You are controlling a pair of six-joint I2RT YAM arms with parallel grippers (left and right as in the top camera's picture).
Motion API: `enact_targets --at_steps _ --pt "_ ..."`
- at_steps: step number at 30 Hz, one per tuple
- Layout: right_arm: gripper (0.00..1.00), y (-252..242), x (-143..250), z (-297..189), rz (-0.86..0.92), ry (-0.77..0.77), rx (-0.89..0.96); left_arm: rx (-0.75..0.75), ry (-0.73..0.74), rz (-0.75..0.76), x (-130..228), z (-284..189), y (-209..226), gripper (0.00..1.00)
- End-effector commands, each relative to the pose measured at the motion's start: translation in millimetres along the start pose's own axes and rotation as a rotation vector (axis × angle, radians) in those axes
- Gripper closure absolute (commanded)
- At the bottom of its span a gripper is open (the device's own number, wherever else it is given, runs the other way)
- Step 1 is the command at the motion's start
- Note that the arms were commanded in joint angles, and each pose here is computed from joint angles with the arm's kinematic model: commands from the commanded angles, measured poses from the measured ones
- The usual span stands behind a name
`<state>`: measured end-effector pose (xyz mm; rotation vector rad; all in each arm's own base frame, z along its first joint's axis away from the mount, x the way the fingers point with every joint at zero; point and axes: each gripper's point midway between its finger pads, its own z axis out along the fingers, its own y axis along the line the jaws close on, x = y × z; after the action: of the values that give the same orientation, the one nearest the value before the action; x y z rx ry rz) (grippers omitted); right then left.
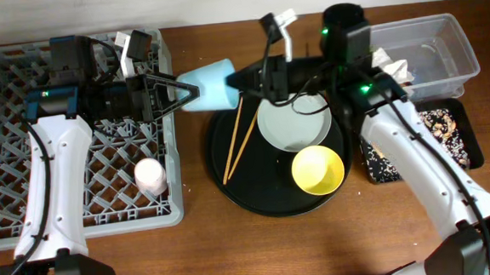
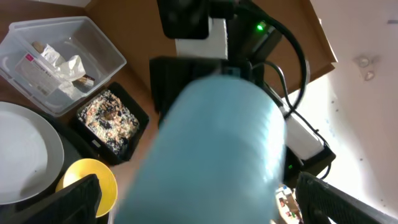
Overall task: Sort waste into correct bins and load items into the dishwasher rack
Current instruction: 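Pass the blue cup from the right gripper to the left gripper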
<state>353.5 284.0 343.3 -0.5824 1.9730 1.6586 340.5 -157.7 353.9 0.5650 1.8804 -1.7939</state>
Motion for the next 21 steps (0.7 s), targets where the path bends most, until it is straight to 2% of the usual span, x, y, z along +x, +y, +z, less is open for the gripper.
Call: enact_targets --at_steps 1,10,14,16,18,21 --pt "0.96 4.0 3.0 15.0 -0.012 0.003 0.01 0.023 -0.008 0.035 -2.0 -1.7 -4.1 0.01" --pt "0.96 -15.7 0.9 33.5 -0.013 -0.03 0.081 0.034 0.009 0.037 0.9 5.2 -6.2 0.02" --pt "0.96 -29.6 2.5 38.4 0.004 -0.025 0.093 0.04 0.016 0.051 2.2 8.0 -7.4 0.07" --pt "0.96 -32.8 2.6 39.3 0.008 -0.027 0.1 0.041 0.017 0.051 2.4 8.5 -7.6 0.11" --pt "0.96 -35.1 2.1 39.4 0.01 -0.03 0.107 0.041 0.017 0.051 2.4 8.7 -7.4 0.22" --pt "0.96 -35.5 1.6 38.7 0.01 -0.032 0.109 0.041 0.017 0.051 2.4 8.7 -7.5 0.25"
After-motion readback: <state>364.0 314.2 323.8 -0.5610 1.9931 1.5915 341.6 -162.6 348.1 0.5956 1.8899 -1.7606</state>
